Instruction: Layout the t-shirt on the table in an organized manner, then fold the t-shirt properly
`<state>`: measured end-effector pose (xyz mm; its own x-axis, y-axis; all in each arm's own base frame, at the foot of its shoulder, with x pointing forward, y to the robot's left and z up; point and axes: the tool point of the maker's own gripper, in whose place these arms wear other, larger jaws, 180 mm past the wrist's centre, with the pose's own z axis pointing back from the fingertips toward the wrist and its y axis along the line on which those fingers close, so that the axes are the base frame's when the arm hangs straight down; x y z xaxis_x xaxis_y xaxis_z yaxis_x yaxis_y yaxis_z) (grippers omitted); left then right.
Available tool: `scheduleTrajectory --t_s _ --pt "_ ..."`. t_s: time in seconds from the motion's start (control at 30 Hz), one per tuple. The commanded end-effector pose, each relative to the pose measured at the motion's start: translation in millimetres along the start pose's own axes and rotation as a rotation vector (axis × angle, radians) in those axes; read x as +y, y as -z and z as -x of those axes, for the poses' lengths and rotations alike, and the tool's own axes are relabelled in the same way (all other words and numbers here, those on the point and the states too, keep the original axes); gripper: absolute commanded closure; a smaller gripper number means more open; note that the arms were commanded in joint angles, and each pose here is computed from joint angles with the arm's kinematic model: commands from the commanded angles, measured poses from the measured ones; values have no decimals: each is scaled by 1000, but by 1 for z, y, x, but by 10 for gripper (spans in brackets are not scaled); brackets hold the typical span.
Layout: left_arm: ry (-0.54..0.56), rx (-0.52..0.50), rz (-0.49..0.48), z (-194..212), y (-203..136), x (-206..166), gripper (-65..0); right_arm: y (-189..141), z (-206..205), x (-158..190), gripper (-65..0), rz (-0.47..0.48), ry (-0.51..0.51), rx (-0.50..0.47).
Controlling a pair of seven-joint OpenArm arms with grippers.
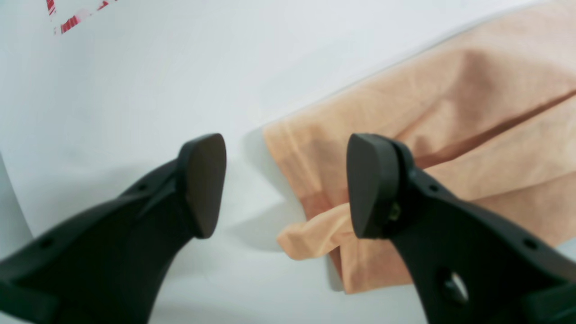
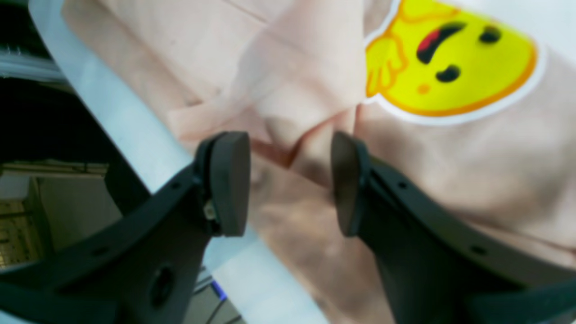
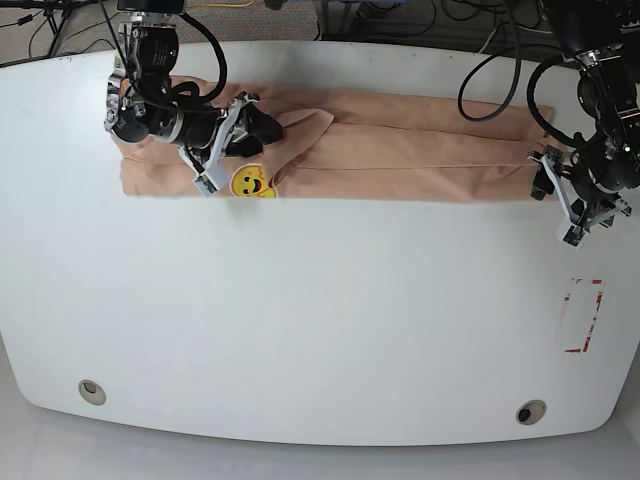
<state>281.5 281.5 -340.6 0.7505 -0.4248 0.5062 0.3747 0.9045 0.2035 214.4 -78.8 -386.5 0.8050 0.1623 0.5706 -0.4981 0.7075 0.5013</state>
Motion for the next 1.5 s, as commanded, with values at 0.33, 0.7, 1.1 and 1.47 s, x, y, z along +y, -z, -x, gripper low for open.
scheduleTrajectory --t_s 0.33,0.7,1.1,1.47 --pt "13 -21 -14 -4 -5 5 -397 49 -54 22 -276 -60 -5 -90" --pt "12 -23 -16 -4 -6 5 -397 40 -72 22 -276 -12 -63 -107" --pt "6 -34 -8 -6 -6 2 -397 -17 -32 -7 -276 168 -102 -15" --pt "-92 -39 -13 9 -6 1 -397 -37 33 -39 -276 222 -9 42"
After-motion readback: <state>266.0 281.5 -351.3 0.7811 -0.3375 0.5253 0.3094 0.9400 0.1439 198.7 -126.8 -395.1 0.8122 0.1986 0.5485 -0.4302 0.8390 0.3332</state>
